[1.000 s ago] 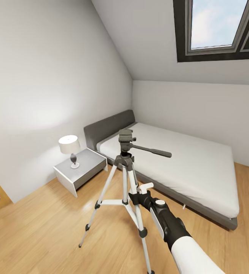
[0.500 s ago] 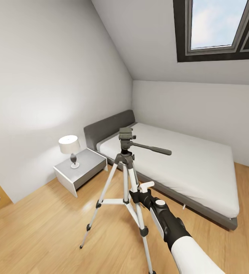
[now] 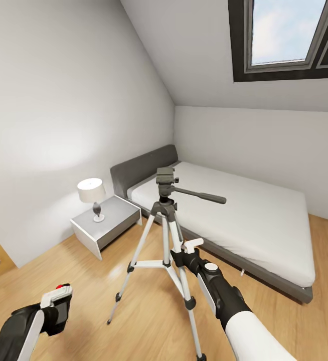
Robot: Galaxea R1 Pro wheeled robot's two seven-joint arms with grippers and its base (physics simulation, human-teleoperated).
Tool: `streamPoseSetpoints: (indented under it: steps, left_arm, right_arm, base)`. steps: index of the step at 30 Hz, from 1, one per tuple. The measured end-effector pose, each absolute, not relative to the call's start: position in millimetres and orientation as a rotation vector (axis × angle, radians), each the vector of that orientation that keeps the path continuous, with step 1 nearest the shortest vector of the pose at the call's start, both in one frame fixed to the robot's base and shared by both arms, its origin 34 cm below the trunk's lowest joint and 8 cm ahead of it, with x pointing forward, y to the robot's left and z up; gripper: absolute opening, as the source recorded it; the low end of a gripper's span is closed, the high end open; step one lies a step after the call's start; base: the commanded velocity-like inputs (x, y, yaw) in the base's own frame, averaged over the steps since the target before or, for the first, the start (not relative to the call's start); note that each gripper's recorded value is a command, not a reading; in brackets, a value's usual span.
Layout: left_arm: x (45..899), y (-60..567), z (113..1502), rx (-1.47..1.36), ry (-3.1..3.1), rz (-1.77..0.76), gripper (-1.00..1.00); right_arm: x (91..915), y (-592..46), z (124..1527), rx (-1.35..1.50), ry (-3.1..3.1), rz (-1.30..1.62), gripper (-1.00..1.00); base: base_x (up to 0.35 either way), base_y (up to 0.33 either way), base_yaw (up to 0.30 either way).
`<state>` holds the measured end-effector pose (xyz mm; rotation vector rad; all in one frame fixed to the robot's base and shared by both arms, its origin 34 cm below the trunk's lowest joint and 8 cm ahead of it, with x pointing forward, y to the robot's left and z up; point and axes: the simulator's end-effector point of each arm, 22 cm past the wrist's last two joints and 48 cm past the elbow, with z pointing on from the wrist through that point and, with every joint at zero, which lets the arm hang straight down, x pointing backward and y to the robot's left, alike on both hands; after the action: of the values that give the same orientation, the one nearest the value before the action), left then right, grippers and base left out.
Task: Attach the digital camera to the camera tripod in the bedroom.
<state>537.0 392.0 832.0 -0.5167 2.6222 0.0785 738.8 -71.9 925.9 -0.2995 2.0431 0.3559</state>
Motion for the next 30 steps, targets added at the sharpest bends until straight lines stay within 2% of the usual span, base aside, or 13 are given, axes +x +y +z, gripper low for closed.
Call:
streamPoseSetpoints:
  steps: [7,9,10,12,19,30]
  left_arm:
    - [638.3,384.6,932.7,-0.479,2.458,0.001,-1.00]
    - [710.4,379.4,985.2,-0.481,2.398,-0.059,-1.00]
    - [759.2,374.2,1053.8,-0.467,2.278,-0.118,-1.00]
    - [793.4,369.5,1089.5,-0.464,2.257,-0.150,-1.00]
    - [875.0,322.5,1217.1,-0.413,2.207,-0.328,-1.00]
    - [904.5,243.3,1364.9,-0.256,2.139,-0.439,-1.00]
  right_arm:
    - [739.6,-73.3,925.8,-0.294,2.041,0.349,-1.00]
    - [740.3,-75.4,925.0,-0.275,2.044,0.345,-1.00]
    - [740.1,-76.6,923.6,-0.262,2.049,0.344,-1.00]
    - [740.1,-76.8,923.4,-0.259,2.050,0.344,-1.00]
    - [739.4,-77.1,922.7,-0.254,2.052,0.344,-1.00]
    - [739.6,-77.0,922.6,-0.255,2.052,0.347,-1.00]
  base:
    - [0.000,0.000,0.000]
    - [0.000,0.000,0.000]
    - [0.000,0.000,0.000]
    - [0.000,0.000,0.000]
    - [0.000,0.000,0.000]
    - [0.000,0.000,0.000]
